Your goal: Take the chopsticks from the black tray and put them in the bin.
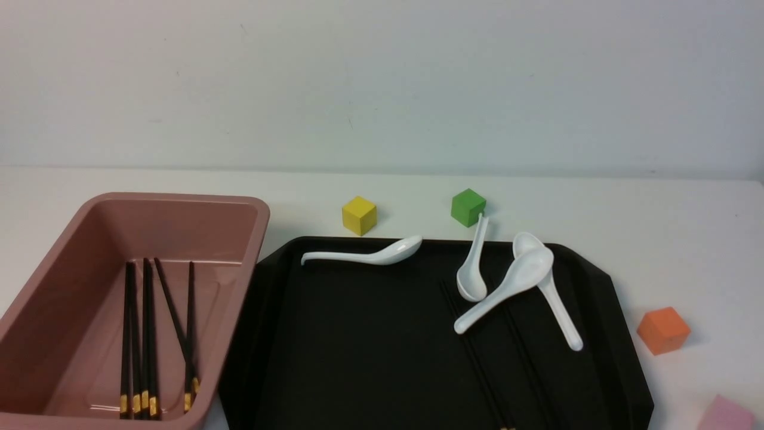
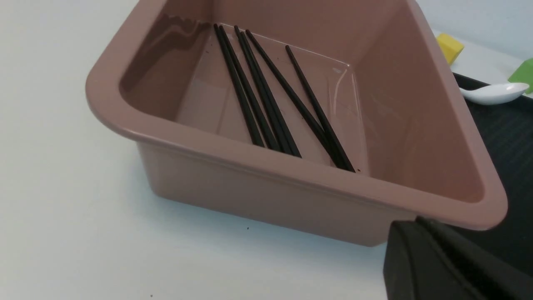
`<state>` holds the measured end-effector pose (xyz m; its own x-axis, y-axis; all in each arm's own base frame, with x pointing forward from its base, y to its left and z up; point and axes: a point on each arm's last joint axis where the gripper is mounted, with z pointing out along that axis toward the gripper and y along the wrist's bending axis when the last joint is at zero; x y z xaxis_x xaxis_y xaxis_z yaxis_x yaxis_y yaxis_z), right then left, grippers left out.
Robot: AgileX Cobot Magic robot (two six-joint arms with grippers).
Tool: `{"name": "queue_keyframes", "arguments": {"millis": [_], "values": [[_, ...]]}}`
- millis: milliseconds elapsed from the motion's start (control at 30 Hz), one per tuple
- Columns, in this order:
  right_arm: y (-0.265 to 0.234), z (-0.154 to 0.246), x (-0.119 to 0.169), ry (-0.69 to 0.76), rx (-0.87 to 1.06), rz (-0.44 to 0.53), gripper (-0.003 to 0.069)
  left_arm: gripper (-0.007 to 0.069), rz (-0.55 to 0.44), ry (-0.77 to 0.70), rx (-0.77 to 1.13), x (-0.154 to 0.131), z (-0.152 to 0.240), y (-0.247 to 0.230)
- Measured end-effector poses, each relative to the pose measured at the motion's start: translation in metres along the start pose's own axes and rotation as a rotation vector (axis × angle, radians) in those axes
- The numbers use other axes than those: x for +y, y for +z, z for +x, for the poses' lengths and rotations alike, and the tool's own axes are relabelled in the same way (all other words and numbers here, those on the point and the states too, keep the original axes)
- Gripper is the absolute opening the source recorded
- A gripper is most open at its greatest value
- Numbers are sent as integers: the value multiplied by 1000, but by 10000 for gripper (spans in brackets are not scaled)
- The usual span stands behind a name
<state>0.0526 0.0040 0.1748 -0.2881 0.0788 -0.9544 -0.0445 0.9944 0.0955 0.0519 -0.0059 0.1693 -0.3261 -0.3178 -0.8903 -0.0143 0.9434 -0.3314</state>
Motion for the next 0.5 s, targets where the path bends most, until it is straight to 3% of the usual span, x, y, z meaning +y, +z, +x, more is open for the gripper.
{"name": "queue_keyframes", "arguments": {"millis": [500], "values": [[0,0,0,0,0,0,240,7,0,-1,0,0,0,0]]}}
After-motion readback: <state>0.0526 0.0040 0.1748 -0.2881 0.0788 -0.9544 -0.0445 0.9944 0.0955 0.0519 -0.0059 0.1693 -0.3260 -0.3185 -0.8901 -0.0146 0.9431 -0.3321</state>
